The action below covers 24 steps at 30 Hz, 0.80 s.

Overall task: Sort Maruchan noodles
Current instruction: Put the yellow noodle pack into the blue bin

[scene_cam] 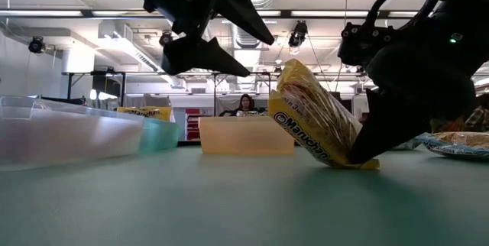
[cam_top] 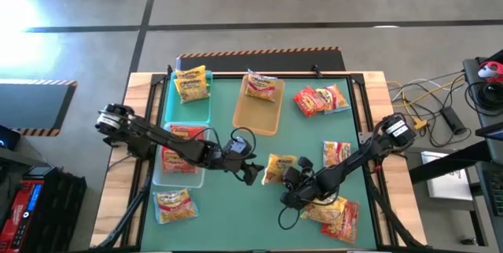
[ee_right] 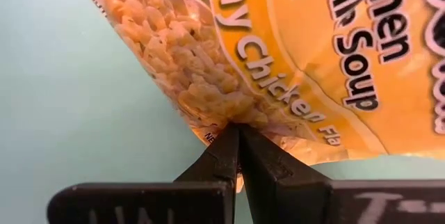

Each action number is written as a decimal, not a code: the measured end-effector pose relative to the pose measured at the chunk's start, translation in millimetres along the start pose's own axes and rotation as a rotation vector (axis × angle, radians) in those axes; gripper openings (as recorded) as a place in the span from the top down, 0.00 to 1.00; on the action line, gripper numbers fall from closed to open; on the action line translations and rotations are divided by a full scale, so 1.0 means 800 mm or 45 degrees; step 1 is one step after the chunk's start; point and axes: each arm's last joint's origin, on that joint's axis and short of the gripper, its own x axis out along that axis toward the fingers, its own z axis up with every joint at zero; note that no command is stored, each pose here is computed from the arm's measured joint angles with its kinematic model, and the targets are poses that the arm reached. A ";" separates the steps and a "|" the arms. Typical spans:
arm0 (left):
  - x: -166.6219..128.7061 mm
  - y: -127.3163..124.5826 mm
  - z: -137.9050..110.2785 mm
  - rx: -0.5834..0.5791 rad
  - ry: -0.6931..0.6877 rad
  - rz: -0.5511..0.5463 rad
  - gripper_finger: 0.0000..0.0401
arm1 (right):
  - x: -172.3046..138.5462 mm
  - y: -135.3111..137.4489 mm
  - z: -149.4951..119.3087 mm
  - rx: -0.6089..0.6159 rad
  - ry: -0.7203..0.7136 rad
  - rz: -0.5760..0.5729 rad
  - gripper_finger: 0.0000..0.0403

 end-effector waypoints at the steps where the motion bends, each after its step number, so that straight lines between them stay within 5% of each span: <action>1: 0.002 0.000 -0.001 -0.002 0.000 0.000 0.32 | 0.000 0.000 0.000 0.000 -0.008 -0.005 0.98; 24: 0.054 0.007 -0.017 -0.167 -0.055 -0.080 0.32 | 0.003 0.001 0.005 0.047 -0.047 0.012 0.98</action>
